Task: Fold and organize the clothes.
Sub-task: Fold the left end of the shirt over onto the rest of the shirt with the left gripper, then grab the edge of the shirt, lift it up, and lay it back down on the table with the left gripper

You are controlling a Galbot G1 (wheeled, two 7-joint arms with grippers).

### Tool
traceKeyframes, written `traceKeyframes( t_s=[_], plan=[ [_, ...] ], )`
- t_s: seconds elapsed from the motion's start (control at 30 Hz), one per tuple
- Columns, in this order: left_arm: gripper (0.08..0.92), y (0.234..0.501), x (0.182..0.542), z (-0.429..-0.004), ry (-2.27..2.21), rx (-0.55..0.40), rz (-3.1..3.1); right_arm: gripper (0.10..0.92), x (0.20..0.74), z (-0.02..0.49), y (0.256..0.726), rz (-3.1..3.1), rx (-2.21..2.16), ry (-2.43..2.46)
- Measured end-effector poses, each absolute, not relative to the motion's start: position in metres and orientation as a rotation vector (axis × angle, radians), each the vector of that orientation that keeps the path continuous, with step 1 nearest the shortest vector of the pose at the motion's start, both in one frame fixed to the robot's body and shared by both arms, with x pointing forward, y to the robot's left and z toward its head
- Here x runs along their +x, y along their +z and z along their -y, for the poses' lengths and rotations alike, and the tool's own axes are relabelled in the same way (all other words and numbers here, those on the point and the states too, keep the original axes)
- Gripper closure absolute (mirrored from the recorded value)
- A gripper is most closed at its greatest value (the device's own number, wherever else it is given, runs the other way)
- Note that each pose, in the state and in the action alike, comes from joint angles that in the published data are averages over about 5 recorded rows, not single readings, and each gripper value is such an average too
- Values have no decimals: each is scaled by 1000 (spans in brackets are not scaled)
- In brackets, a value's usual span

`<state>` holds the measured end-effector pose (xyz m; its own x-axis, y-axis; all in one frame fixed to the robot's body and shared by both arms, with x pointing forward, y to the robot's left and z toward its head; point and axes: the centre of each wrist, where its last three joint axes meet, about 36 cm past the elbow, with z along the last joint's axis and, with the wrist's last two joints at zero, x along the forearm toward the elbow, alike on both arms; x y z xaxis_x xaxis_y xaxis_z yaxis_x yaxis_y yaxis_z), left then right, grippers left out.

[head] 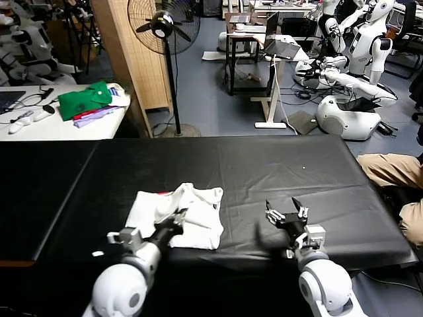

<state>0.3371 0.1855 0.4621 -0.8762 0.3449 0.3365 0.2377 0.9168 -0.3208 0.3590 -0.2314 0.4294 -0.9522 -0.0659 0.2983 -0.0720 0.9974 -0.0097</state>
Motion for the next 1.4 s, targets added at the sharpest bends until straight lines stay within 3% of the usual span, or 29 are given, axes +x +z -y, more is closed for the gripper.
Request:
traceKeyframes(
  t_s=[0.37, 0.47, 0.7, 0.8, 1.17, 1.4],
  plan=[
    [815, 451, 344, -160, 346, -476, 2733, 224, 361, 228, 426, 2843, 151, 32],
    [693, 446, 345, -154, 320, -489, 2766, 224, 362, 224, 425, 2854, 194, 27],
    [305, 439, 341, -145, 285, -559, 2800, 224, 367, 214, 427, 2871, 307, 15],
    [219, 443, 337, -149, 284, -580, 2812, 224, 371, 206, 426, 2867, 359, 6],
    [201, 447, 330, -214, 82, -401, 2885, 224, 403, 138, 402, 2799, 538, 200],
    [201, 444, 337, -252, 74, -277, 2881, 224, 405, 126, 380, 2788, 423, 446]
  ],
)
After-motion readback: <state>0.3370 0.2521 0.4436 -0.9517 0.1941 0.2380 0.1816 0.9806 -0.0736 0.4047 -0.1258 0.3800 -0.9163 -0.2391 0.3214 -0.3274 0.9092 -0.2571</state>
